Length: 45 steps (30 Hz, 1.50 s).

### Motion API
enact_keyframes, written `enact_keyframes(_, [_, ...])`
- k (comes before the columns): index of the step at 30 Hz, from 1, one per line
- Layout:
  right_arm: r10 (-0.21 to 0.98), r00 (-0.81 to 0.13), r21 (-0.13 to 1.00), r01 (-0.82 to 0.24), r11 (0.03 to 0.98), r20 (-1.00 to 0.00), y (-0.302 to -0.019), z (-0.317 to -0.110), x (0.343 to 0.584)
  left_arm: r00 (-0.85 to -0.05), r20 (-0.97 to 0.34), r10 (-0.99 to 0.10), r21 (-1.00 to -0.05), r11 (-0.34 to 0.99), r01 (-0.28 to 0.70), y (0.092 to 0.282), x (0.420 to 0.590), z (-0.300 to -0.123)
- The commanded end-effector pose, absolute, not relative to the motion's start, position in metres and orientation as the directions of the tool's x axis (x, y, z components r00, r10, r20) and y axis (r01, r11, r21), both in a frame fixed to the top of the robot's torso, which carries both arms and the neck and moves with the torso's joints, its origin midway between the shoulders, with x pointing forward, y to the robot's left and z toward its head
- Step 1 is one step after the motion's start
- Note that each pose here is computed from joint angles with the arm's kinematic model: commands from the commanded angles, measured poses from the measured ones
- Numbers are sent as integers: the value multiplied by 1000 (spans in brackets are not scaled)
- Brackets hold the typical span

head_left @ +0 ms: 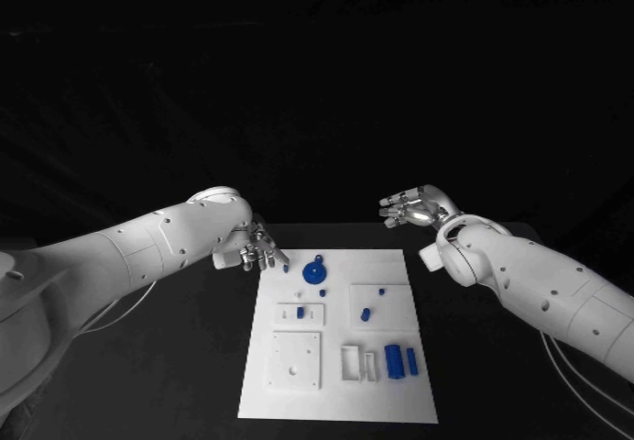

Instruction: Assemble the parts on the task board

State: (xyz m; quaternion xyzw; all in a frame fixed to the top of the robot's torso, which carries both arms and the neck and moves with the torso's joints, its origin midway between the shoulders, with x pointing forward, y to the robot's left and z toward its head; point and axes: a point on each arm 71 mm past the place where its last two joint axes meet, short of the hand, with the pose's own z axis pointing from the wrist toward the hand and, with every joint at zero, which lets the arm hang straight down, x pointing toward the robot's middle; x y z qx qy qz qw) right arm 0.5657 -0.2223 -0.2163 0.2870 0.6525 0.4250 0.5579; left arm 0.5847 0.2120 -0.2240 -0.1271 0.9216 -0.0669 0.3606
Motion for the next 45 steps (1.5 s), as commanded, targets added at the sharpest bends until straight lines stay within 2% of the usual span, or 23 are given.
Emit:
enact_keyframes(1, [850, -214, 877, -104, 470, -481, -222, -215, 565, -714, -652, -254, -202, 966, -159, 214, 590, -220])
enact_keyframes(17, [853, -192, 874, -127, 469, -485, -220, -202, 568, -690, -663, -292, -234, 955, -180, 213, 602, -221])
enact_keyframes(36, [854, -185, 873, -137, 468, -486, -217, -196, 569, -673, -660, -333, -262, 942, -210, 213, 604, -230])
enact_keyframes(45, [854, -187, 874, -138, 466, -485, -216, -196, 569, -685, -647, -336, -262, 941, -215, 214, 601, -240])
